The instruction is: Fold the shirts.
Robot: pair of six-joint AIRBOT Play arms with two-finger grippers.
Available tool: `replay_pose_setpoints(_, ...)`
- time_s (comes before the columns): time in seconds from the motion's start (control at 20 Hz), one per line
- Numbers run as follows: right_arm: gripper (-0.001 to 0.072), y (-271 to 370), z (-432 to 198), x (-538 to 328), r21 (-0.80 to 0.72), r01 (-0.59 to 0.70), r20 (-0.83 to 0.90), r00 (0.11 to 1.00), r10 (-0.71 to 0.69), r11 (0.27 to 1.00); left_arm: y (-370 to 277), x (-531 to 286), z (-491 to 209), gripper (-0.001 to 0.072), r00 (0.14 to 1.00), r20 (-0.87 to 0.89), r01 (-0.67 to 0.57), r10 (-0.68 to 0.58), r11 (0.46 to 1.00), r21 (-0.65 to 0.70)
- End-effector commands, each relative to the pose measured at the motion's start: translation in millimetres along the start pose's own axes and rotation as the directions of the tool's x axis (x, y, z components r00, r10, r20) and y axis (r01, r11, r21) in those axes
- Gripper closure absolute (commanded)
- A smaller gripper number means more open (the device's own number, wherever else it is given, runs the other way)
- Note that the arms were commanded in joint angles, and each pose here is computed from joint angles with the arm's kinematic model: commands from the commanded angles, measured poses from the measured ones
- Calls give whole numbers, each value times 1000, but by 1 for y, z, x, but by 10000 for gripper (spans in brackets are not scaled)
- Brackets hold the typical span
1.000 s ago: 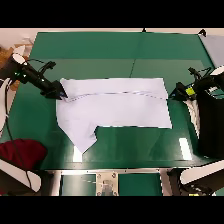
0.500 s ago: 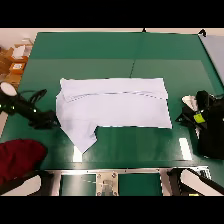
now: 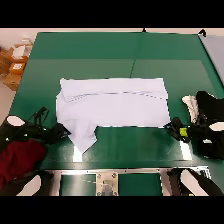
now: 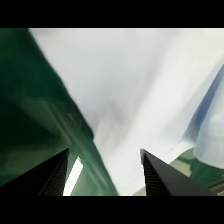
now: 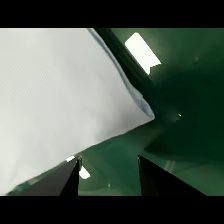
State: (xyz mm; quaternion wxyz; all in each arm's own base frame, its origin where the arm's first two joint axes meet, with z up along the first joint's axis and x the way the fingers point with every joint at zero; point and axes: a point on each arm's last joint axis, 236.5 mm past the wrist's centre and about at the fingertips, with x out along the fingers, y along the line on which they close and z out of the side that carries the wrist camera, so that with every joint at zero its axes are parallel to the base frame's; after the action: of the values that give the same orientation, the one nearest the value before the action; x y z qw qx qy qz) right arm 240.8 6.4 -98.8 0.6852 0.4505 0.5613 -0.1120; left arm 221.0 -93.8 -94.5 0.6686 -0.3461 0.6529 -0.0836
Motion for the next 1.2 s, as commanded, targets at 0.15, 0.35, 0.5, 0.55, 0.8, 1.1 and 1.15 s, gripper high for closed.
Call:
replay_pose_setpoints(0.15,289,21,12,39,101,-76,80,994,68,992,-18,7,37,186,968,216,155,-131,983,-97)
replay_pose_setpoints(0.35,579,18,12,43,60,-62,72,996,57,996,-34,5,33,567,960,199,212,-199,976,-45)
replay_pose_setpoints(0.5,696,26,2,38,-30,-76,5,997,76,997,-49,1,11,684,965,92,243,-245,969,34)
replay_pose_setpoints(0.55,697,26,0,34,-52,-74,-19,997,73,996,-53,-2,3,684,969,37,242,-245,968,70)
replay_pose_setpoints(0.8,697,11,-3,0,-126,0,-58,998,-7,992,-37,-35,-21,685,997,-16,71,-69,985,160)
replay_pose_setpoints(1.1,697,13,-11,-22,-176,33,-83,995,-49,984,-38,-71,-28,685,996,91,-28,12,985,172)
replay_pose_setpoints(1.15,697,23,-5,-32,-192,21,-74,997,-36,981,-45,-79,-24,685,994,109,-25,6,984,179)
